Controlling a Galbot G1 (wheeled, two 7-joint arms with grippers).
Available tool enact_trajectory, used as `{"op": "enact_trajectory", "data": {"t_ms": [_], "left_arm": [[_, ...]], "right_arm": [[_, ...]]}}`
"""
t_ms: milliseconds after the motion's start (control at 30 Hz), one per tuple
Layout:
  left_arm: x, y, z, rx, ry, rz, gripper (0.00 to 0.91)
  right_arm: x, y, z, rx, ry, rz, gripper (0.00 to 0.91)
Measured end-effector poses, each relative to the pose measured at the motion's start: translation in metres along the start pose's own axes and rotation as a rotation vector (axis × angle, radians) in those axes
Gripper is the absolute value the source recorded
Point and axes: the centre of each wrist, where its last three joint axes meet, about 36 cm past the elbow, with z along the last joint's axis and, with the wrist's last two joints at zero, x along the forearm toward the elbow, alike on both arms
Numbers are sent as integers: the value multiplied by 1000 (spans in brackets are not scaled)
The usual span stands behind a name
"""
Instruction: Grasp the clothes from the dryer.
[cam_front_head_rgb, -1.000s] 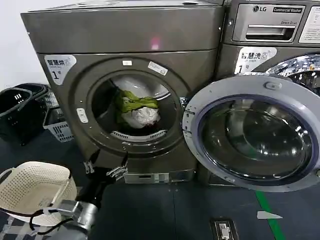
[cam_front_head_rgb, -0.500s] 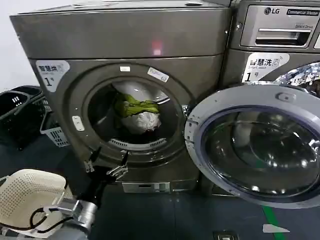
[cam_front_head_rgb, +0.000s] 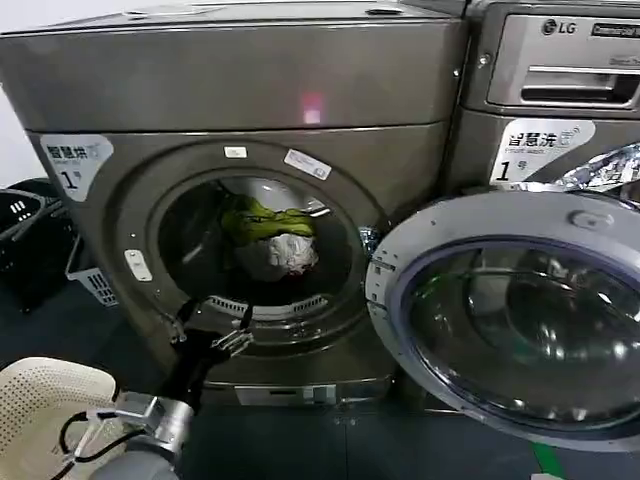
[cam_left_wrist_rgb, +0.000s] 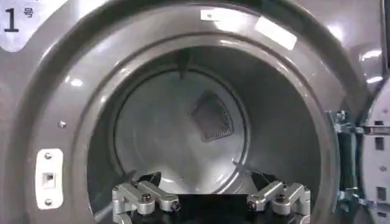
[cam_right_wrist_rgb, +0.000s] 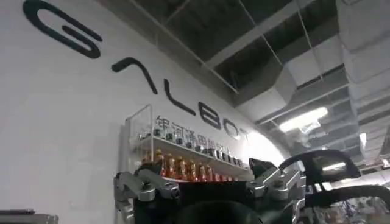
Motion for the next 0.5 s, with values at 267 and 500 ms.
{"op": "enact_trajectory", "data": {"t_ms": [267, 500], "left_arm": [[-1, 0, 2, 2, 5, -4, 907], [1, 1, 1, -1, 9, -8, 907]], "right_arm": [[0, 1, 0, 2, 5, -2, 907], [2, 5, 0, 5, 12, -14, 907]]}}
